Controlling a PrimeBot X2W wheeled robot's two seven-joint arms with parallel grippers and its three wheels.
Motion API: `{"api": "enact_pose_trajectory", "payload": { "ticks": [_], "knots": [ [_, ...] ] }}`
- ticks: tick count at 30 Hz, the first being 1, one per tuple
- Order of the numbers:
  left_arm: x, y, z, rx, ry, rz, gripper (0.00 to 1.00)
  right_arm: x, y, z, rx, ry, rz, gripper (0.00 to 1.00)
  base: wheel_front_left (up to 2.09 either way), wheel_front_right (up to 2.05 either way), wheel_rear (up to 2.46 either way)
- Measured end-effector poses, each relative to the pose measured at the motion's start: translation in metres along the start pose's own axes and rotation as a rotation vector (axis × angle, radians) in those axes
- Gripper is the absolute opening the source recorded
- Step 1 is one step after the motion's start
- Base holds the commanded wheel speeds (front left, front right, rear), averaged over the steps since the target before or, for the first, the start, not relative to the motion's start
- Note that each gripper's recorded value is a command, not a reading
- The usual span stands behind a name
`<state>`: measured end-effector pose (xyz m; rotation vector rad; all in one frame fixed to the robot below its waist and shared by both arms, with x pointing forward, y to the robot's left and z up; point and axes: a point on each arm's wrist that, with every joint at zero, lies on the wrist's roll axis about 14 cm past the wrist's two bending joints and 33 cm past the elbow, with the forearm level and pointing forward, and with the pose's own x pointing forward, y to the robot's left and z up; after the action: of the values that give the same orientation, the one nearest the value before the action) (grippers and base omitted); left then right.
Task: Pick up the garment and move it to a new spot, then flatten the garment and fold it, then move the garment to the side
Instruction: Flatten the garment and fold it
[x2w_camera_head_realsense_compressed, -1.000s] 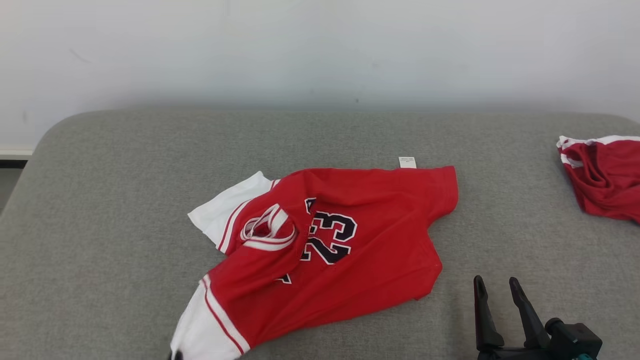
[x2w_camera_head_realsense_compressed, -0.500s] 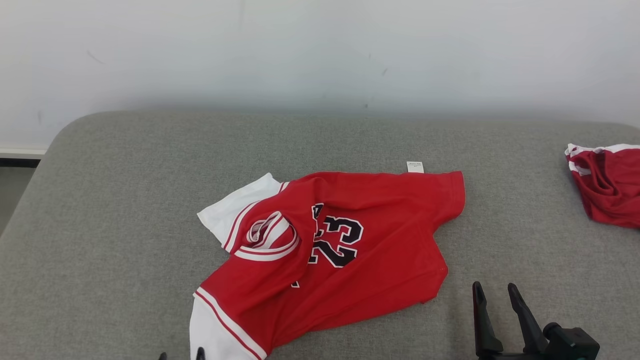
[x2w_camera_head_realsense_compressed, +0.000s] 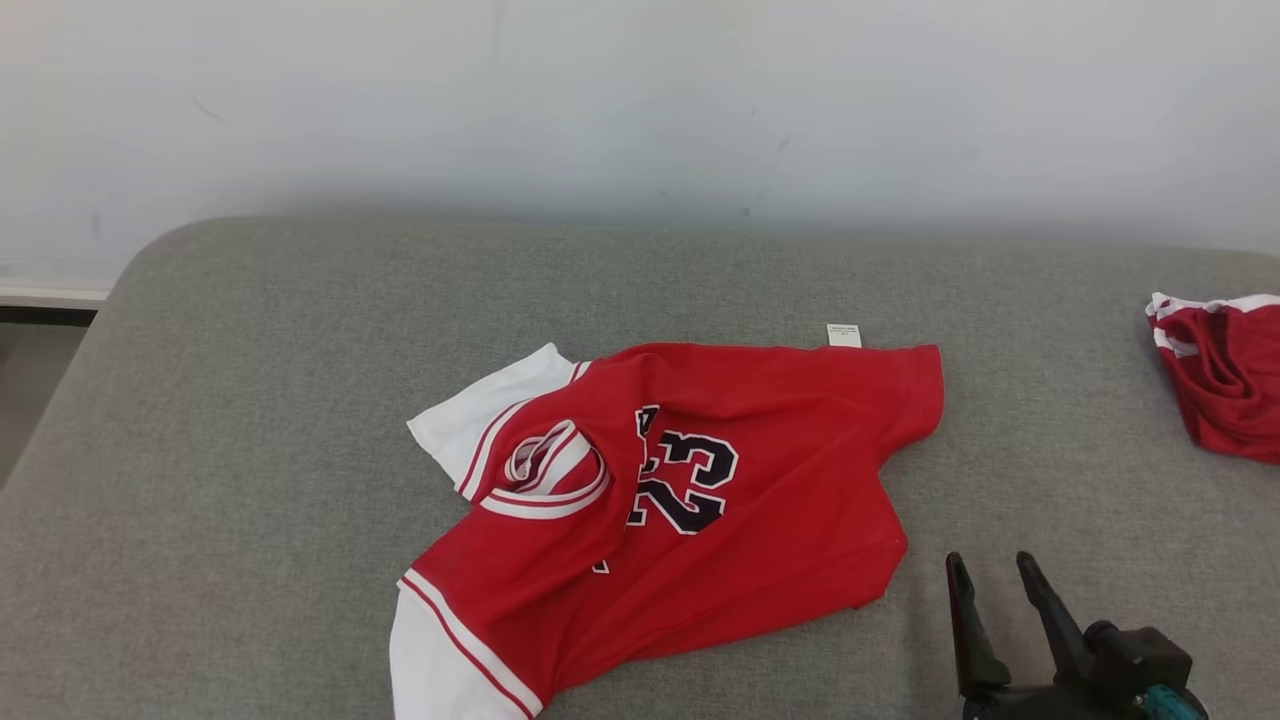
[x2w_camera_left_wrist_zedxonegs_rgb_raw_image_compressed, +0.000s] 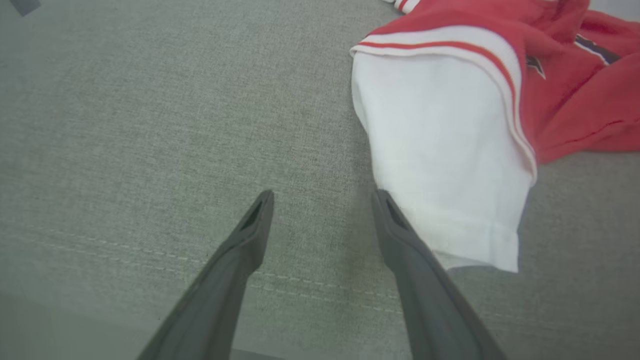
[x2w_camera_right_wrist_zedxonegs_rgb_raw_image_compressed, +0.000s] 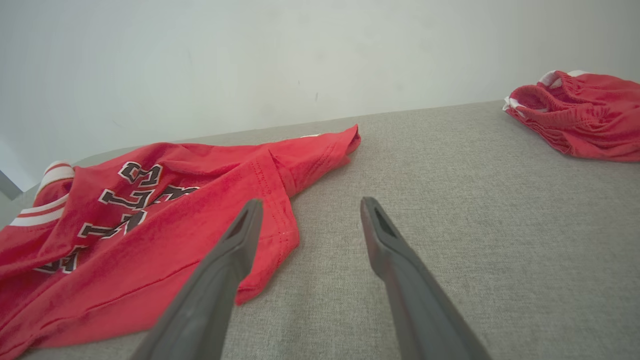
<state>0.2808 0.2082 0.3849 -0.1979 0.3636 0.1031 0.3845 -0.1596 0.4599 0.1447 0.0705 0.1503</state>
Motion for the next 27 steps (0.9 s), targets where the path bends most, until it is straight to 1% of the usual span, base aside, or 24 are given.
{"api": "enact_pose_trajectory", "payload": {
  "ticks": [6,9,12,14,19,21,27],
  "knots": [
    [0.007,-0.019,-0.008,-0.012,0.02,-0.046,1.0,0.004,-0.001,0.0,-0.005,0.005,0.004,1.0,0.0,0.0,0.0],
    [0.015,-0.031,-0.003,-0.019,0.006,-0.074,1.0,0.004,0.0,0.0,-0.003,0.004,0.006,1.0,0.0,0.0,0.0],
    [0.02,-0.048,-0.002,-0.014,0.007,-0.119,1.0,0.001,0.001,-0.002,0.003,0.008,0.004,1.0,0.0,0.0,0.0],
    [0.023,-0.052,-0.006,0.001,0.02,-0.132,1.0,0.0,0.001,-0.002,0.004,0.008,0.001,1.0,0.0,0.0,0.0],
    [0.027,-0.051,-0.012,0.005,0.041,-0.119,1.0,-0.003,-0.005,-0.001,0.002,0.004,-0.014,1.0,0.0,0.0,0.0],
    [0.029,-0.045,-0.01,-0.003,0.039,-0.098,1.0,-0.004,-0.006,-0.001,0.0,0.005,-0.018,1.0,0.0,0.0,0.0],
    [0.034,-0.031,0.017,-0.042,-0.048,-0.057,1.0,-0.002,-0.007,0.002,-0.01,0.0,-0.013,1.0,0.0,0.0,0.0]
  ]
}}
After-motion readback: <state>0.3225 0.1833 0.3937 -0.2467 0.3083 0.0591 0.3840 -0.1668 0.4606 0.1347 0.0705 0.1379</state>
